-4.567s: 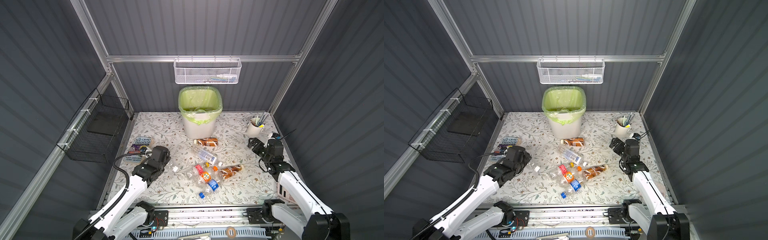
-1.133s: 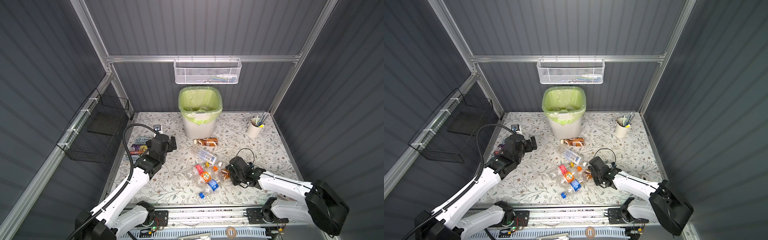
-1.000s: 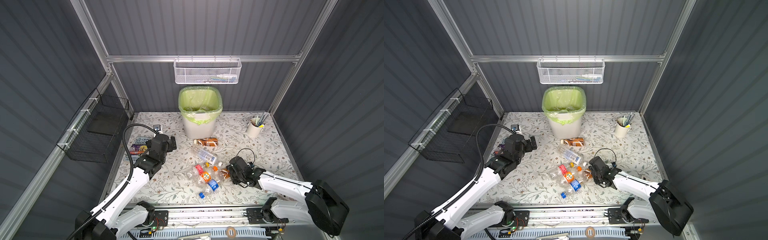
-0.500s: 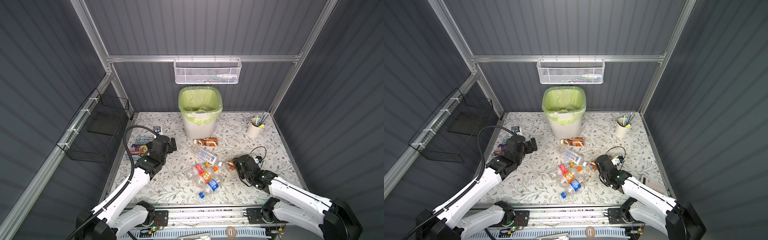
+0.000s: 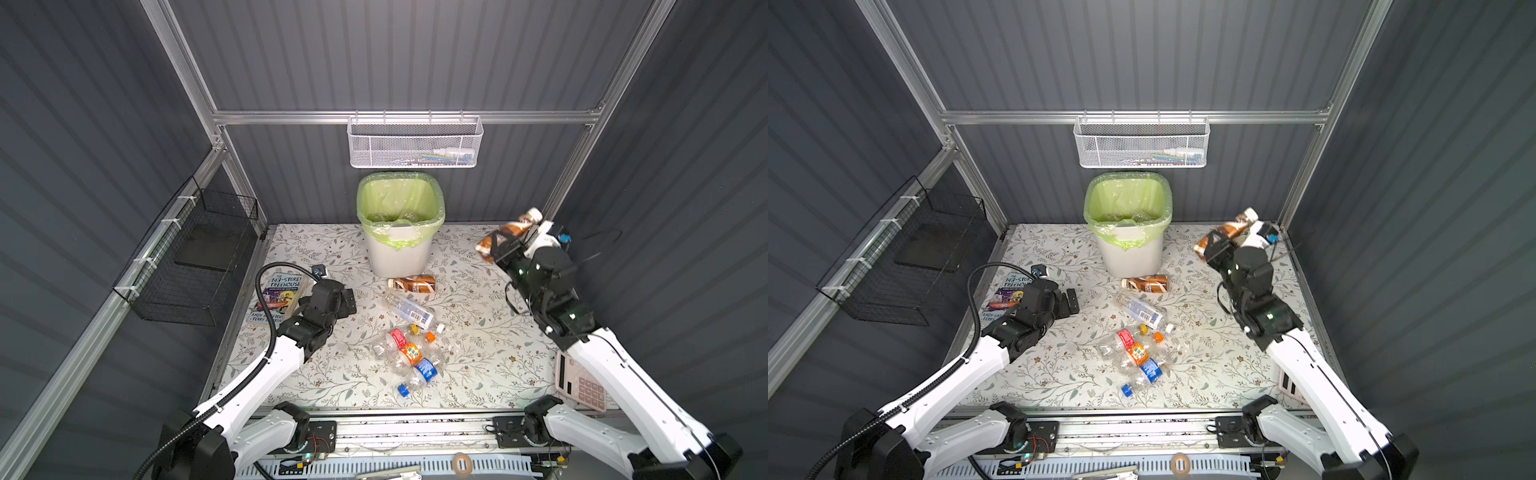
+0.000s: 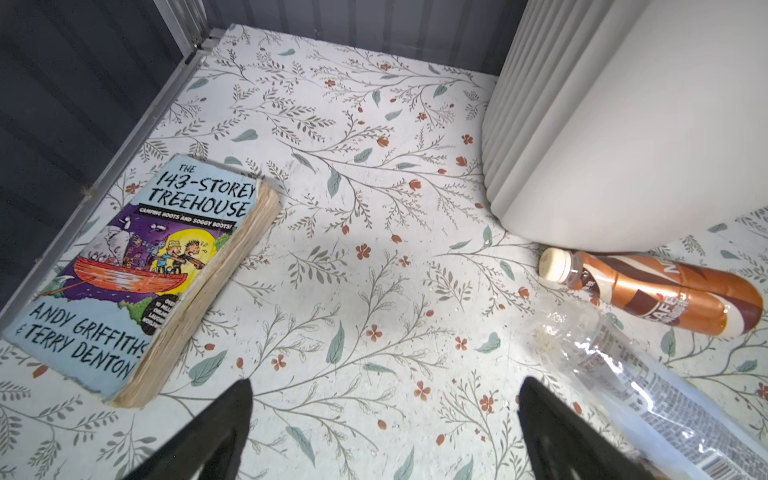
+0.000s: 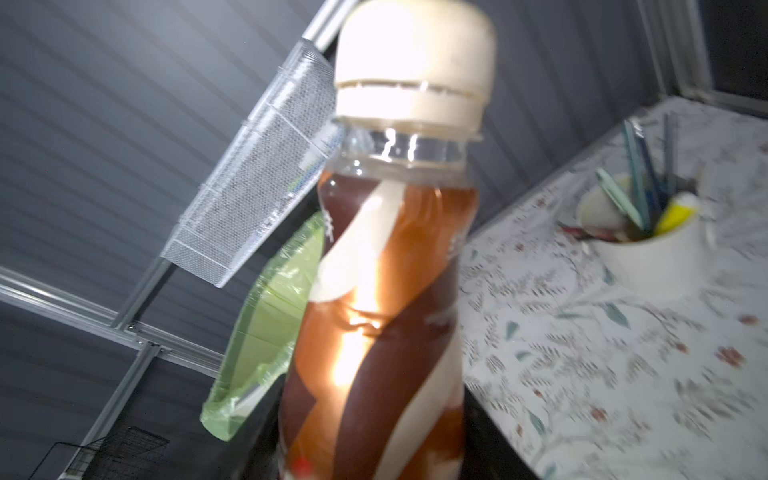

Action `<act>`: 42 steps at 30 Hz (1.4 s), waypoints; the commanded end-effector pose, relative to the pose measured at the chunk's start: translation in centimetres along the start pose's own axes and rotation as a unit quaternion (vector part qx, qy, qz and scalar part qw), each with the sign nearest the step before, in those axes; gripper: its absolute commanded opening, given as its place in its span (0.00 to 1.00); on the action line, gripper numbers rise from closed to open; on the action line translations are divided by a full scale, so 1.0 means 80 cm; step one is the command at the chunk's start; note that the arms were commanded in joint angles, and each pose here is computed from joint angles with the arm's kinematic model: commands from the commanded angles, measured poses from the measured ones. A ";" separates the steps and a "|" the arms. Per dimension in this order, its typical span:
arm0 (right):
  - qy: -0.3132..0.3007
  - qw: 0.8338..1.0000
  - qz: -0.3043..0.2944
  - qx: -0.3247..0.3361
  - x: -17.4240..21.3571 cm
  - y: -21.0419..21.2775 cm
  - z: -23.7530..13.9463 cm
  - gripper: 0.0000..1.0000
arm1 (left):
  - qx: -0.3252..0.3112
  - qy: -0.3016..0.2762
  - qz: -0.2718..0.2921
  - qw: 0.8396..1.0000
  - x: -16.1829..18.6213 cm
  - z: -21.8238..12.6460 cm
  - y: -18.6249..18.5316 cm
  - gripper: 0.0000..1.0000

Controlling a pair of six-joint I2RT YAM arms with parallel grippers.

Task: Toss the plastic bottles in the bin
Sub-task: 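Lift the coffee bottle with the right gripper and drop it into the bin, then withdraw the right arm while the left gripper reaches to the blue-label bottle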

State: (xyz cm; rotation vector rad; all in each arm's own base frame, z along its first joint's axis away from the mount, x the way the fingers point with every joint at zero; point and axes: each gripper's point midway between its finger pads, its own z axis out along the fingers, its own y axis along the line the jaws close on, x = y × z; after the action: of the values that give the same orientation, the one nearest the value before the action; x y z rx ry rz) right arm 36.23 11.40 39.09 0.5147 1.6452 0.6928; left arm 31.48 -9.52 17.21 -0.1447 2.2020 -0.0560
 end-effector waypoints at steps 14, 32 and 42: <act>0.170 0.968 -0.091 -0.159 0.043 0.159 0.171 0.99 | 0.033 0.028 -0.013 0.999 0.009 0.001 -0.015 1.00; 0.108 0.993 -0.039 0.010 0.077 -0.083 0.033 0.99 | 0.142 0.008 0.060 0.988 0.010 -0.028 -0.063 1.00; 0.079 0.992 0.027 0.092 0.114 -0.197 -0.021 0.99 | 0.224 0.053 0.253 0.940 0.071 -0.085 -0.175 0.95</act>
State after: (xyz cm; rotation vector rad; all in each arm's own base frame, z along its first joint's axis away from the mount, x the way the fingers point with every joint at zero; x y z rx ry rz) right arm 33.80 7.06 21.48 0.5827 1.9381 0.6323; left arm 25.61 -22.76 18.97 0.5214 2.1801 -0.3376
